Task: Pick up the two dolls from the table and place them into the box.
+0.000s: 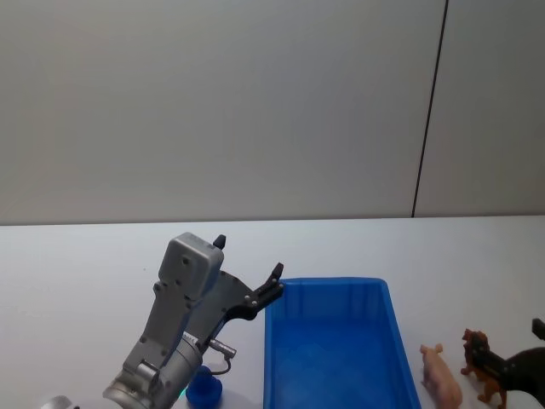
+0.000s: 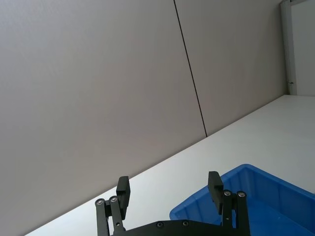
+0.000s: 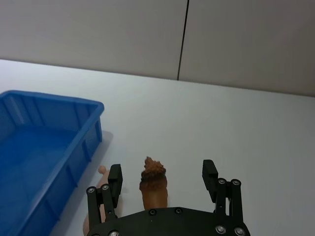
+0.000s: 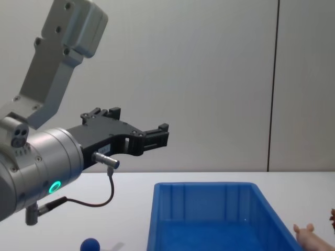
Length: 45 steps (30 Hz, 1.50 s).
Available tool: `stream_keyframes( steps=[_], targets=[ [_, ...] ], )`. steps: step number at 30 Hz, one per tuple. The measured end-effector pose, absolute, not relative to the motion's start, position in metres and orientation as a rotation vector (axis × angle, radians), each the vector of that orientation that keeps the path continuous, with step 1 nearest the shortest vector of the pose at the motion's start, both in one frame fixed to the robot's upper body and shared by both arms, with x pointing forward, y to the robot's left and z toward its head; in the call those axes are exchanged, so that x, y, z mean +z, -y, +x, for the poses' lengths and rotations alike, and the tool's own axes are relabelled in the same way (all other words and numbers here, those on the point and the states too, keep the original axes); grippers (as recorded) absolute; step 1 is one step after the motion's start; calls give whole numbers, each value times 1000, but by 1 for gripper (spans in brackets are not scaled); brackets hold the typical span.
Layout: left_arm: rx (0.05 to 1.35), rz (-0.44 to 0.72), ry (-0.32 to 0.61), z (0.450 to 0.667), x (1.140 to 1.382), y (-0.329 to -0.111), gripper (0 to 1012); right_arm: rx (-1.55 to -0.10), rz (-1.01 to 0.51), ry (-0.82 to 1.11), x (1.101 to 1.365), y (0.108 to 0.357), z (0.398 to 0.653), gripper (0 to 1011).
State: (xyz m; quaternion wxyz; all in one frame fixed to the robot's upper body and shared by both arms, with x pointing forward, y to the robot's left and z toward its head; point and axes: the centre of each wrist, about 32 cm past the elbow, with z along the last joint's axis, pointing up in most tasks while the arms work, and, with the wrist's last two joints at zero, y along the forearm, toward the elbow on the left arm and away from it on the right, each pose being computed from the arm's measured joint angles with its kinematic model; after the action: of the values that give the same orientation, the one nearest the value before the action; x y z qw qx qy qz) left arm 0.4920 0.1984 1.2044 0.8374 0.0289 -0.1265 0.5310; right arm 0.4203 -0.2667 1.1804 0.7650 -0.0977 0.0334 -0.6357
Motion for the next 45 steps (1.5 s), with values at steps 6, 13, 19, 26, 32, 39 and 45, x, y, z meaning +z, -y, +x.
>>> stream_keyframes(
  steps=[6, 13, 19, 26, 32, 39, 45],
  targets=[
    [1124, 61, 268, 492, 1204, -198, 1001, -1387, -249, -107, 1173, 273, 419, 1001],
    [1124, 61, 268, 492, 1204, -198, 1001, -1377, -280, -148, 1162, 280, 419, 1001],
    [1124, 61, 268, 492, 1204, -198, 1001, -1362, -299, -175, 1152, 284, 422, 1001],
    [1124, 61, 268, 492, 1204, -198, 1001, -1339, -304, -193, 1141, 286, 426, 902],
    [1124, 61, 268, 492, 1204, -198, 1001, -1326, -307, -203, 1131, 286, 430, 744],
    [1124, 61, 268, 492, 1204, -198, 1001, -1318, -307, -208, 1124, 285, 433, 530],
    [1124, 61, 268, 492, 1204, -198, 1001, -1315, -303, -203, 1123, 283, 434, 342]
  ],
)
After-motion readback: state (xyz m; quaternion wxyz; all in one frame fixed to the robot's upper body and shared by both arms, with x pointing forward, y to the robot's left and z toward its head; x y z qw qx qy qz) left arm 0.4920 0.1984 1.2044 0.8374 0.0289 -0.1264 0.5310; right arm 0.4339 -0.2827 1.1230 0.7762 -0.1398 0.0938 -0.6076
